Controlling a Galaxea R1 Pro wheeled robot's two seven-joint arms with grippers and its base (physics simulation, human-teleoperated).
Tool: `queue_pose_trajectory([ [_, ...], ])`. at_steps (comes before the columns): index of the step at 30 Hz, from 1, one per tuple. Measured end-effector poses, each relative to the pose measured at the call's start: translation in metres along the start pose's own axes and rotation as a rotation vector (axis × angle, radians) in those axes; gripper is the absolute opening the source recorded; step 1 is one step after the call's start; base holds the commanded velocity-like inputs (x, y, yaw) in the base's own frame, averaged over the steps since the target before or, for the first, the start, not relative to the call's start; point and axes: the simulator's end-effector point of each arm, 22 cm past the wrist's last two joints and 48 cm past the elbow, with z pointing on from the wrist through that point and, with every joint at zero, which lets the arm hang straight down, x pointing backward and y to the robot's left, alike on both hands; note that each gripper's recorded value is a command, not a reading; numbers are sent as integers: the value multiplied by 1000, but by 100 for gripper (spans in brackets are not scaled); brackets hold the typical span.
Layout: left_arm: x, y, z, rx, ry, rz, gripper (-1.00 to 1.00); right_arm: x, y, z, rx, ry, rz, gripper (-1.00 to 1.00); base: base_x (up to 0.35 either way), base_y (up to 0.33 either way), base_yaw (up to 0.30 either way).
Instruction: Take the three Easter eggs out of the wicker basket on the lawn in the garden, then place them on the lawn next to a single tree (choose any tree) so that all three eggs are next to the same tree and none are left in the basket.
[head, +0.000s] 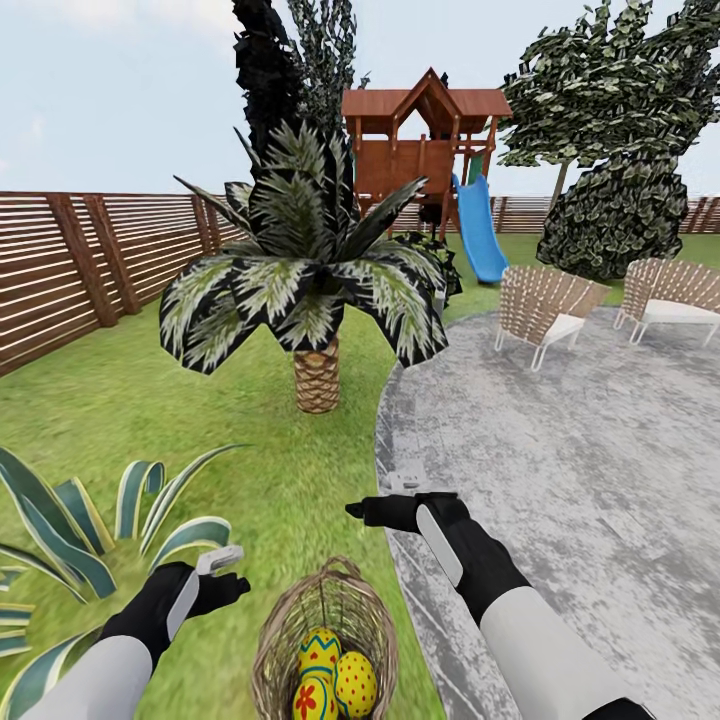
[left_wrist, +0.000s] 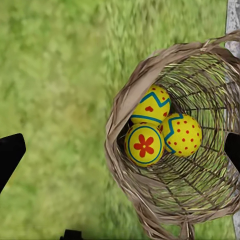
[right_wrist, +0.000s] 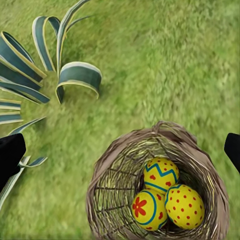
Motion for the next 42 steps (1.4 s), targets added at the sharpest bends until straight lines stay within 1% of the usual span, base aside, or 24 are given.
queue_pose_trajectory([
  [6, 4, 0, 9, 2, 1, 0, 100, 6, -5, 6, 6, 1, 0, 100, 0, 0, 0],
  [15, 13, 2, 23, 3, 8, -2, 100, 23, -20, 18, 39, 18, 7, 100, 0, 0, 0],
  [23, 19, 4, 35, 4, 14, -3, 100, 33, -26, 27, 42, 20, 8, 100, 0, 0, 0],
  [33, 34, 6, 50, 7, 45, -9, 100, 46, -33, 38, 44, 22, 8, 100, 0, 0, 0],
  [42, 45, -6, 66, 26, 55, -9, 100, 58, -41, 48, 45, 24, 11, 100, 0, 0, 0],
])
